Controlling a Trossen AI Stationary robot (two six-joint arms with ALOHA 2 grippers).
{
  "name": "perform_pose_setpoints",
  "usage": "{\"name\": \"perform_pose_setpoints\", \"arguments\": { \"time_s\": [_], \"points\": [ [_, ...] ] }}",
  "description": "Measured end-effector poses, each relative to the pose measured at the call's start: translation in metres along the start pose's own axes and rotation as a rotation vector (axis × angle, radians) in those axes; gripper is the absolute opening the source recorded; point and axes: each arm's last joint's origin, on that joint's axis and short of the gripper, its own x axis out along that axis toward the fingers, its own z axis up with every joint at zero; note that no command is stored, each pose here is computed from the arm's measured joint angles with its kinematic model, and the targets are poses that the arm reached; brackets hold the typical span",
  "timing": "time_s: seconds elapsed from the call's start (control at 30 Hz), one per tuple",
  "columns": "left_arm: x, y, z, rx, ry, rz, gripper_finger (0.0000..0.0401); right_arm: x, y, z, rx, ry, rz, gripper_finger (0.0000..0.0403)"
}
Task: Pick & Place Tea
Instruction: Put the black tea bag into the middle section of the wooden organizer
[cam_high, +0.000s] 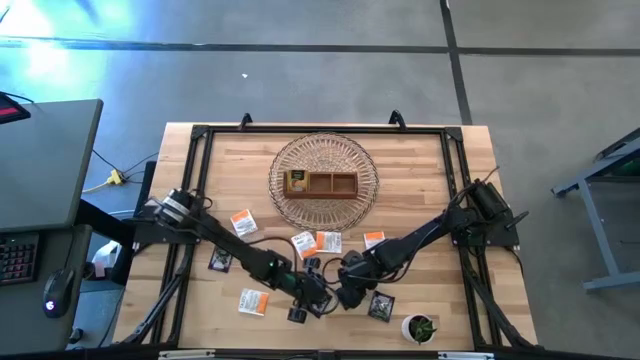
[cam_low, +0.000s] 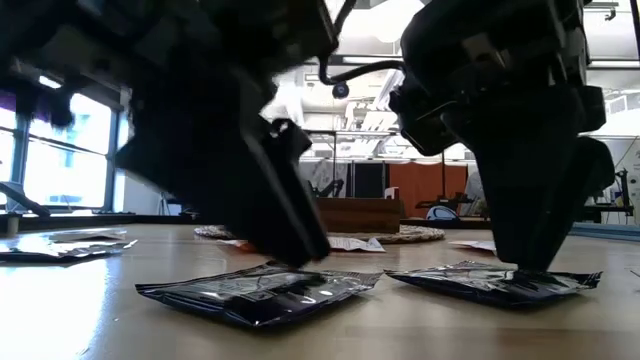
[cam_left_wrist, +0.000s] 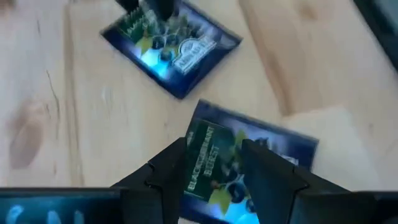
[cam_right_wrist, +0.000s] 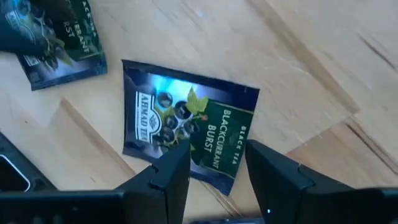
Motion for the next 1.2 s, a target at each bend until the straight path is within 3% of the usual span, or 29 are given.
{"name": "perform_pose_setpoints", "arguments": {
  "time_s": [0.2, 0.47, 0.7, 1.0, 1.2],
  "points": [
    [0.016, 0.001, -0.007, -0.031, -0.018, 0.053, 0.0152, 0.004, 0.001, 0.001, 0.001, -0.022, 0.005, 0.0142],
    [0.018, 0.000, -0.004, -0.040, -0.060, 0.031, 0.0152, 0.017, 0.000, 0.002, 0.013, 0.019, 0.004, 0.0138],
    [0.019, 0.009, -0.003, -0.067, -0.054, 0.037, 0.0152, 0.017, 0.010, 0.006, -0.032, -0.041, 0.118, 0.0138],
    [0.019, 0.012, -0.003, -0.075, -0.049, 0.040, 0.0152, 0.017, 0.016, 0.009, -0.092, -0.117, 0.162, 0.0134],
    [0.019, 0.012, -0.003, -0.094, -0.041, 0.041, 0.0152, 0.018, 0.015, 0.010, -0.107, -0.133, 0.149, 0.0085]
  ]
}}
